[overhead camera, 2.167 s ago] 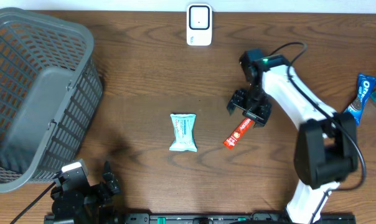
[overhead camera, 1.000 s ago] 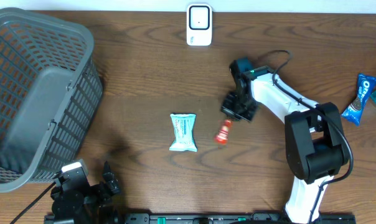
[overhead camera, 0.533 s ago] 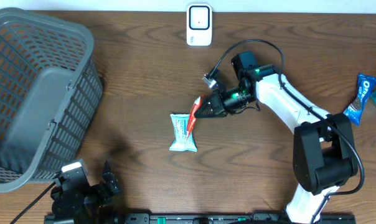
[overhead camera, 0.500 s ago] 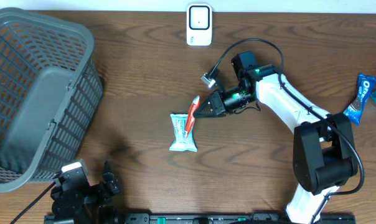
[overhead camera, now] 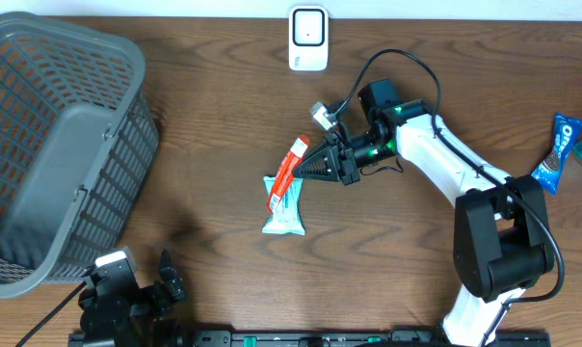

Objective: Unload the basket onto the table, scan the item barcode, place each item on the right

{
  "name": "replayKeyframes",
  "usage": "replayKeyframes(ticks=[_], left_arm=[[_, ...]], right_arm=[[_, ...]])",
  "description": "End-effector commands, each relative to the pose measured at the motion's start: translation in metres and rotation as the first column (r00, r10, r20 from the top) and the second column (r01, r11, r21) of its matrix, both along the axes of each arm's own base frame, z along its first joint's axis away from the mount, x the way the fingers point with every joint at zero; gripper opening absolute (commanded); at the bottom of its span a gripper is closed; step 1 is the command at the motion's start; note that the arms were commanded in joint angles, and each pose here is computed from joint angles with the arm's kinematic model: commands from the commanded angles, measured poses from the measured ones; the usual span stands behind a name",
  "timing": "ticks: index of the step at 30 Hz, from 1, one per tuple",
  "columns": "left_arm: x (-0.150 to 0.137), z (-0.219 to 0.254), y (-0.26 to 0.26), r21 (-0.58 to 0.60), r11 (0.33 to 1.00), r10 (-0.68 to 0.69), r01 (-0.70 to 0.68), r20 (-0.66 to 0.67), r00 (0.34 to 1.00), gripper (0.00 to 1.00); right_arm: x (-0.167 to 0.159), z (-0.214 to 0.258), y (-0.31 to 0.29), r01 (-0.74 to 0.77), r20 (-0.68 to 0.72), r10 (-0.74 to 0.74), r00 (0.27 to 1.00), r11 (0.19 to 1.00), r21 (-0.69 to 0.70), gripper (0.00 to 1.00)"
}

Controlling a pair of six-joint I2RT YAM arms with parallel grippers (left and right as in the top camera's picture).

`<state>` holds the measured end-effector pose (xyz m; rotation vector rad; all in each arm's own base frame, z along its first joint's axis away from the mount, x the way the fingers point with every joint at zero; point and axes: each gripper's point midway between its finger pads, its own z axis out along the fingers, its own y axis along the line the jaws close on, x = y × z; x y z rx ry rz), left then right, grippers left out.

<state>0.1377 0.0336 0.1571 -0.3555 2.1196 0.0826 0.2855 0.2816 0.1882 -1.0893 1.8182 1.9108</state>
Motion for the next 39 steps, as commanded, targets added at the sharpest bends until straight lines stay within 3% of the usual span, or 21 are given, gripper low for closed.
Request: replayKeyframes(ticks=[1,4,10,14,20,23,28,34,35,37,39], left_arm=[[0.0,-0.001,0.0,-0.003,1.0,0.0,0.0,-0.002,1.0,1.0],[0.0,-0.001,0.0,-0.003,1.0,0.0,0.0,-0.002,1.0,1.0],[0.0,-0.001,0.0,-0.003,1.0,0.0,0.0,-0.002,1.0,1.0],[0.0,-0.001,0.0,-0.003,1.0,0.0,0.0,-0.002,1.0,1.0],[0.0,-0.001,0.0,-0.003,1.0,0.0,0.0,-0.002,1.0,1.0],[0.0,-0.001,0.0,-0.003,1.0,0.0,0.0,-0.002,1.0,1.0],[0.0,-0.001,0.0,-0.003,1.0,0.0,0.0,-0.002,1.0,1.0],[0.0,-0.001,0.0,-0.003,1.0,0.0,0.0,-0.002,1.0,1.0],[0.0,-0.001,0.0,-0.003,1.0,0.0,0.0,-0.002,1.0,1.0],[0.0,-0.001,0.0,-0.003,1.0,0.0,0.0,-0.002,1.0,1.0],[0.0,-0.001,0.0,-0.003,1.0,0.0,0.0,-0.002,1.0,1.0]], right_arm=[[-0.002,0.017,0.0,-0.024,0.118,0.01,0.993,0.993,0.114,0.01],[-0.001,0.008,0.0,-0.01,0.074,0.007,0.997,0.999,0.045,0.01],[0.004,-0.055,-0.007,0.057,-0.004,-0.063,0.998,0.931,-0.359,0.01],[0.008,-0.066,-0.013,0.076,0.018,-0.075,0.997,0.903,-0.423,0.01],[0.017,-0.105,-0.035,0.144,0.053,-0.144,0.988,0.755,-0.639,0.01],[0.023,-0.127,-0.055,0.195,0.063,-0.232,0.971,0.61,-0.768,0.01],[0.04,-0.154,-0.104,0.296,0.167,-0.429,0.888,0.255,-0.92,0.01],[0.037,-0.161,-0.136,0.301,0.243,-0.466,0.851,0.054,-0.952,0.01],[0.038,-0.161,-0.137,0.303,0.249,-0.476,0.844,0.04,-0.952,0.04],[0.039,-0.161,-0.137,0.308,0.252,-0.488,0.836,0.037,-0.951,0.25],[0.04,-0.161,-0.136,0.313,0.254,-0.489,0.835,0.04,-0.949,0.55]])
